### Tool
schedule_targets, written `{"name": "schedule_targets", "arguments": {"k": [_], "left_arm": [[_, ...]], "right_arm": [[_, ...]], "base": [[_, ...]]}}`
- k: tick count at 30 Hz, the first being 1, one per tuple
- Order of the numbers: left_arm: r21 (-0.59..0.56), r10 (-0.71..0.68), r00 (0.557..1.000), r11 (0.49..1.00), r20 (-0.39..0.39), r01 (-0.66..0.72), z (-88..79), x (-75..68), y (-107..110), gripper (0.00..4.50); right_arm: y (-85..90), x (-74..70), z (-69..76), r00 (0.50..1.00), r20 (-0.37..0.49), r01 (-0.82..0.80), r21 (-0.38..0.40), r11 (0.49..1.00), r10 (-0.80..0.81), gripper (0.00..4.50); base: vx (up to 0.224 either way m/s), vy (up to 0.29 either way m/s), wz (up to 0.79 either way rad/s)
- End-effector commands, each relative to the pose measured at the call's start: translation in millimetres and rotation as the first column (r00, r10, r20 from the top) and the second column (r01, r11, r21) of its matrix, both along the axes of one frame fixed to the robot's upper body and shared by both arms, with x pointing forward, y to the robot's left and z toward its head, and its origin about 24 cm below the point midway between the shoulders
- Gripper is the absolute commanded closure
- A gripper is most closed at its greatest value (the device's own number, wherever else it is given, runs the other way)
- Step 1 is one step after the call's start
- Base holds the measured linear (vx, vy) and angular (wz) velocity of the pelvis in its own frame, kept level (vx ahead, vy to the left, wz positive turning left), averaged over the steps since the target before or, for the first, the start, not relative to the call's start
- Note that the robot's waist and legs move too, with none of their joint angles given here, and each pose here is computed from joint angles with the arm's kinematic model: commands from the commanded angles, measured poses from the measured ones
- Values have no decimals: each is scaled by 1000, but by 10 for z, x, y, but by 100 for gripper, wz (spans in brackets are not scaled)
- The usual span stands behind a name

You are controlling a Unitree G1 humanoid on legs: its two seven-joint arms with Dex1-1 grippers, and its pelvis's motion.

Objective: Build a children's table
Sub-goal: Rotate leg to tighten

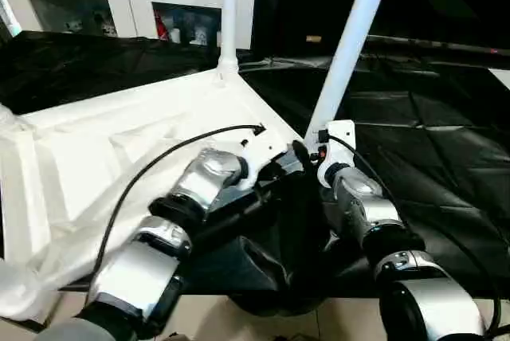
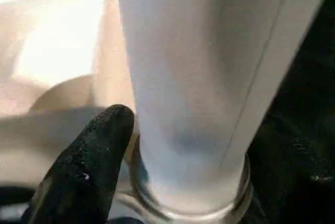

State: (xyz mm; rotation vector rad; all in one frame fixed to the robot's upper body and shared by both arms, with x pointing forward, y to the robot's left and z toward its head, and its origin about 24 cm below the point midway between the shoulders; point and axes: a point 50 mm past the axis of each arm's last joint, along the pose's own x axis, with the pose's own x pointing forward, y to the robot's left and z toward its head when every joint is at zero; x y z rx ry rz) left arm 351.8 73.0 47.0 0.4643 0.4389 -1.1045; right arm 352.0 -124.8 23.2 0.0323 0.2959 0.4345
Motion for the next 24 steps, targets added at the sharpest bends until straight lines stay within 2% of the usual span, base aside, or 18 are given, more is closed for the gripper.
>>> {"name": "schedule_targets", "arguments": {"k": [1, 3, 4, 5, 6, 7, 9, 13, 21, 24], "left_arm": [[-27, -161, 986, 987, -48, 159, -87, -139, 27, 450], [-34, -197, 978, 980, -66, 195, -79, -158, 111, 450], [-34, -200, 978, 980, -67, 198, -78, -160, 121, 450], [-36, -218, 973, 976, -76, 216, -75, -171, 177, 450], [-36, -219, 973, 976, -76, 216, -75, -171, 177, 450], [-48, -250, 964, 968, -93, 246, -75, -199, 224, 450], [-59, -274, 955, 962, -118, 268, -83, -226, 278, 450], [-72, -301, 943, 953, -140, 294, -82, -255, 338, 450], [-81, -297, 945, 954, -139, 288, -78, -259, 352, 450], [-87, -290, 947, 956, -140, 280, -88, -267, 352, 450]], "right_arm": [[-21, -52, 50, 982, 34, -186, -38, 982, 187, 110], [-121, -101, 81, 953, 57, -290, -107, 951, 297, 110], [-132, -108, 85, 949, 58, -301, -114, 947, 308, 110], [-192, -153, 109, 921, 58, -374, -142, 916, 385, 110], [-192, -154, 110, 921, 58, -375, -142, 916, 386, 110], [-243, -201, 128, 891, 48, -440, -151, 885, 451, 110], [-297, -243, 148, 862, 34, -496, -154, 854, 507, 110], [-328, -284, 178, 827, 27, -555, -121, 823, 562, 110], [-274, -294, 175, 813, 26, -578, -76, 813, 581, 168], [-250, -329, 126, 810, 11, -585, -56, 809, 586, 182]], "base": [[0, 0, 0], [0, 0, 0], [0, 0, 0], [0, 0, 0], [0, 0, 0], [0, 0, 0], [0, 0, 0], [0, 0, 0], [0, 0, 0], [0, 0, 0]]}}
